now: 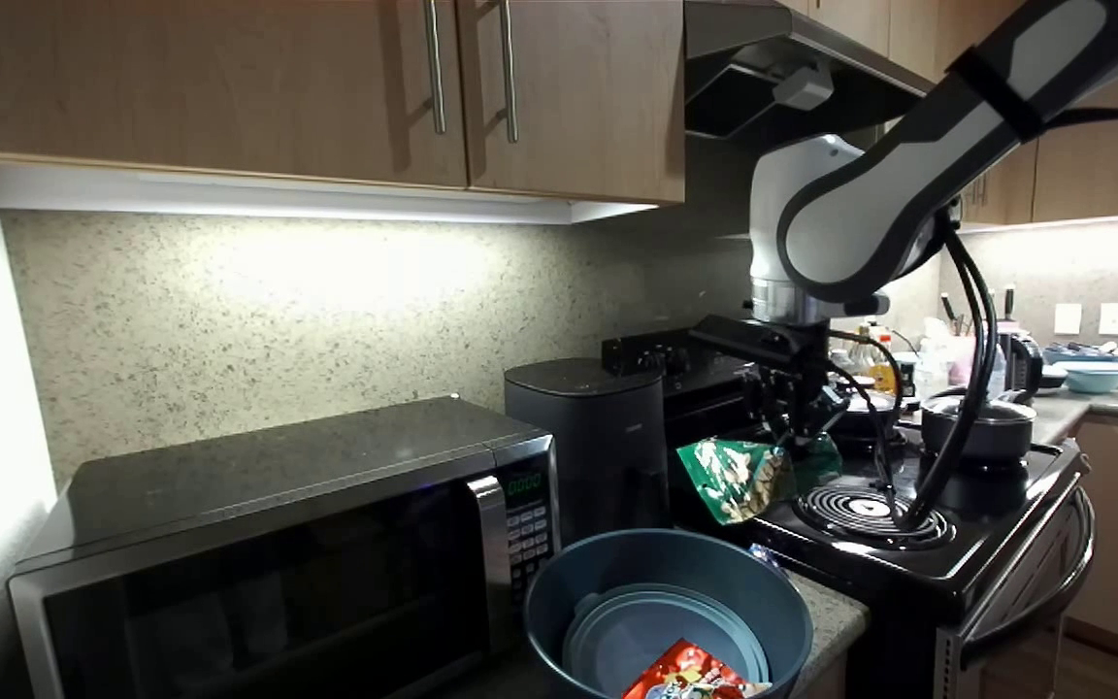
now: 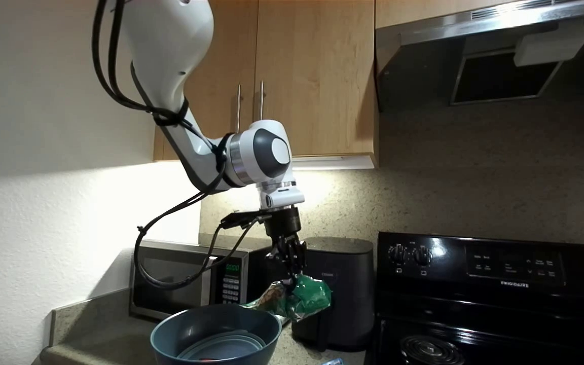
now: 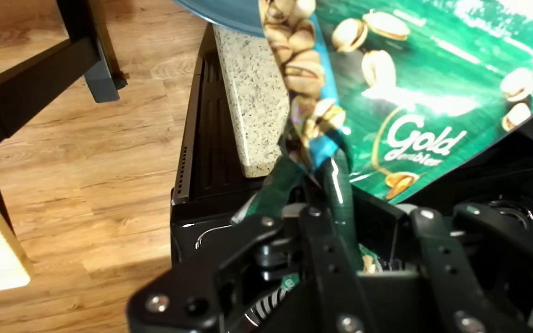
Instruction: Remove all the objects from the bowl
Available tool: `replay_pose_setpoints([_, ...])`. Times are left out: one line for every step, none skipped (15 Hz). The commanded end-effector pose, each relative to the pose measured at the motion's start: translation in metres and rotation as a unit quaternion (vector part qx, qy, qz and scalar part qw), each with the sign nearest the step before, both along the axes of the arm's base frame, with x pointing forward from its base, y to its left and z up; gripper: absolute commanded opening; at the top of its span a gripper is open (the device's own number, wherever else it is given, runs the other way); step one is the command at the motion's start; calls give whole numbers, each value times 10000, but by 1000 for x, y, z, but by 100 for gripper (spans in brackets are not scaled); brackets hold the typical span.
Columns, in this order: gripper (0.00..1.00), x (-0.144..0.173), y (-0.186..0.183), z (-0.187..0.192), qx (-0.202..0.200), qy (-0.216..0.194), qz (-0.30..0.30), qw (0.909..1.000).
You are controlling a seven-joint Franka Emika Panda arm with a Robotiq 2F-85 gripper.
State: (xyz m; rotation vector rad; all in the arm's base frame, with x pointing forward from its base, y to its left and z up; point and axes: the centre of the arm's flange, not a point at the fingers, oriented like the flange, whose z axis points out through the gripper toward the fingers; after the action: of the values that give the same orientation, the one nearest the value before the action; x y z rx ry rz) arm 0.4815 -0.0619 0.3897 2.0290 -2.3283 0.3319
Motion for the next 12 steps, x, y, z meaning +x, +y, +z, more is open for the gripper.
replay_pose_setpoints([7,24,-14,-24,-281,-156,-714,9969])
replay_pose_setpoints([7,30,-20,-30,-367,-207,-956,9945])
replay_pose_setpoints([7,37,-26,-37,-402,-222,-1172,9920])
replay_pose_setpoints([7,43,-30,-44,-410,-221,-1397,9891])
replay_pose_setpoints([7,50,-34,-53,-439,-189,-1587,9862])
replay_pose_setpoints([7,57,-35,-61,-458,-149,-1721,9839])
replay_pose_setpoints([7,63,-36,-70,-501,-132,-1810,9821])
replay_pose_setpoints([7,70,-36,-79,-561,-93,-1872,9807])
replay_pose_setpoints([7,76,-35,-86,-602,-62,-1909,9797])
replay_pose_setpoints([7,81,-35,-94,-626,-18,-1927,9792])
replay_pose_setpoints([7,86,-34,-100,-630,19,-1951,9788])
replay_pose_setpoints([7,90,-32,-105,-629,55,-1936,9790])
